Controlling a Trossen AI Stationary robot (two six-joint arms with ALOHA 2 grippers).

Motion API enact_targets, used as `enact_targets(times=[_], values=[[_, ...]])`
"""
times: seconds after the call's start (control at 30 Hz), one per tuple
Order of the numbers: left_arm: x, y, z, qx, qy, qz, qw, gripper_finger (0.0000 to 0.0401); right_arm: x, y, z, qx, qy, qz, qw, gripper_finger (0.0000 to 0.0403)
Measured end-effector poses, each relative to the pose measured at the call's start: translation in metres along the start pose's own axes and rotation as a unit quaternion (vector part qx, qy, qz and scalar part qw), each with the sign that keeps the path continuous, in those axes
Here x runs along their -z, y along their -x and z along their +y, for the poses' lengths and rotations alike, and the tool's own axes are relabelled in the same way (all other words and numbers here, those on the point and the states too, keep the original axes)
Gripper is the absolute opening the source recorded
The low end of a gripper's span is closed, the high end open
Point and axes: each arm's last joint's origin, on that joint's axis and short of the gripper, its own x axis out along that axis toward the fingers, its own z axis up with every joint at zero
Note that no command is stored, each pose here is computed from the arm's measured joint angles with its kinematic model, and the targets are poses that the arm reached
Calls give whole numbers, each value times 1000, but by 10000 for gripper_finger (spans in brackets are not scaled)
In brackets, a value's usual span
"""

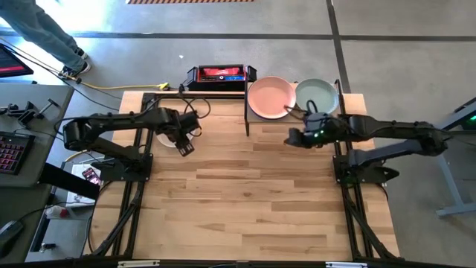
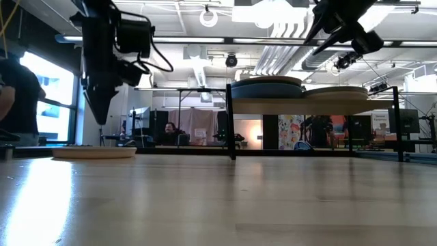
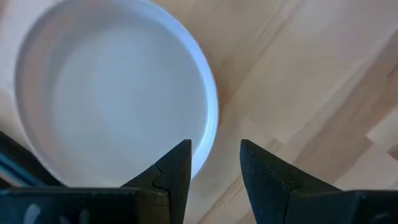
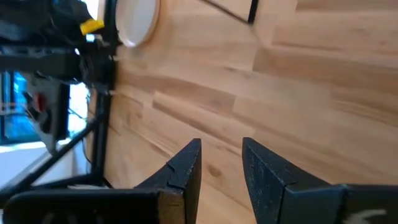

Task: Place and stack plates onto a shelf
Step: Stack the gray plate on top of the green plate on the shelf

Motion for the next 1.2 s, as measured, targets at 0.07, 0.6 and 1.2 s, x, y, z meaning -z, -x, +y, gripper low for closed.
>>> enact_targets(times=[0.07, 0.6, 1.2], values=[[3, -7, -1, 1, 3, -1, 1000, 127, 4, -6, 2, 8, 8, 10, 1000, 97], [16, -35, -3, 10, 4, -2, 1000, 127, 15, -22, 7, 17, 27, 31, 999, 97], [5, -71, -13, 5, 43, 60, 997, 127, 15, -22, 8, 16, 35, 31, 999, 97]])
